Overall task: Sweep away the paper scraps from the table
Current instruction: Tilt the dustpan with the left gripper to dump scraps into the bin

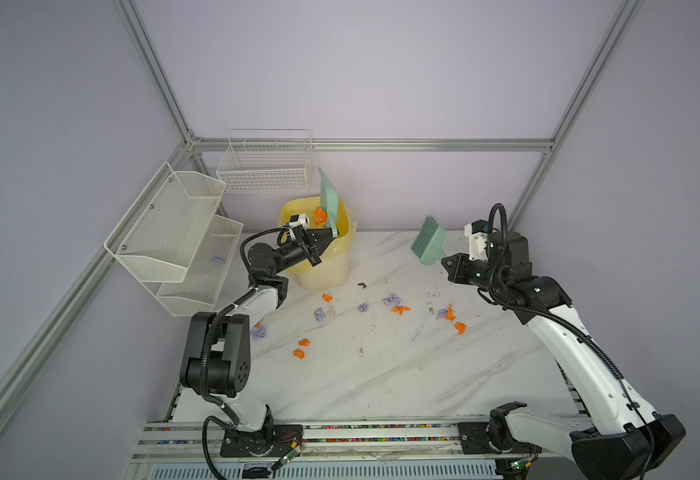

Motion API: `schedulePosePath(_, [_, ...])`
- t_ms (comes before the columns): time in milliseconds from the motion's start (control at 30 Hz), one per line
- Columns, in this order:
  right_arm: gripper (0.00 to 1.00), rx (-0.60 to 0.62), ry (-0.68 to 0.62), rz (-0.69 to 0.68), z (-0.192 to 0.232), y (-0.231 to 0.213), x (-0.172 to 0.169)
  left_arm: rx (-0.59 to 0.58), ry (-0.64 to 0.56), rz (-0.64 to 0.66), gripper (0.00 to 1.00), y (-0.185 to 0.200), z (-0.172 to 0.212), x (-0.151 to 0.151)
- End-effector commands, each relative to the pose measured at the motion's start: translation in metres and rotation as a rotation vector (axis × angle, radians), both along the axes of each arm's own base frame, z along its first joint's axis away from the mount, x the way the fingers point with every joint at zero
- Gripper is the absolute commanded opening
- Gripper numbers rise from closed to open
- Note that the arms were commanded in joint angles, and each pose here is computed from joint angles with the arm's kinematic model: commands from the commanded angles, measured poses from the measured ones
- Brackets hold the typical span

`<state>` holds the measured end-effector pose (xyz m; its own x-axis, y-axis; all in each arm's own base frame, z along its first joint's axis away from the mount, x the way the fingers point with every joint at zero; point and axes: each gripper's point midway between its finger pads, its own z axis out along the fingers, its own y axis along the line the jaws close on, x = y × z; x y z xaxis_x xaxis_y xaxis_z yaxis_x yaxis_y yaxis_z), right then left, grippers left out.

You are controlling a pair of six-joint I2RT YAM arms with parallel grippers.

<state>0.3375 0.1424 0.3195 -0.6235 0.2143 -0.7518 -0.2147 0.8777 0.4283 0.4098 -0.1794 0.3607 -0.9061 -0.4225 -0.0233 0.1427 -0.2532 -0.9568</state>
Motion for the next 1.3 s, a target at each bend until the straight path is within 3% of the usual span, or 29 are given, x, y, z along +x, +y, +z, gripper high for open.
schedulePosePath(0, [0.0,0.022,-0.049,-0.008,0.017,-0.001,0.002,-0.166,0.002,-0.055,0.0,0.009,0.03,-0.026])
schedulePosePath(300, [0.0,0.041,-0.053,-0.009,0.021,0.0,0.002,-0.171,0.001,-0.058,0.0,0.01,0.033,-0.032])
schedulePosePath(433, [0.0,0.041,-0.05,-0.009,0.018,0.0,0.001,-0.181,0.061,-0.053,0.0,0.011,0.017,-0.027])
schedulePosePath(533, [0.0,0.035,-0.043,-0.011,0.017,-0.001,0.001,-0.171,-0.011,-0.058,0.0,0.01,0.036,-0.034])
schedulePosePath(1000, [0.0,0.028,-0.032,0.0,0.016,0.0,-0.001,-0.149,-0.093,-0.057,0.0,0.009,0.057,-0.049])
schedulePosePath(1133, [0.0,0.044,-0.032,0.013,0.019,0.003,-0.002,-0.047,-0.115,-0.048,0.0,0.003,0.059,-0.057])
schedulePosePath(1267, [0.0,0.05,-0.018,0.013,0.019,0.004,-0.003,0.137,-0.112,-0.012,0.0,-0.002,0.051,-0.067])
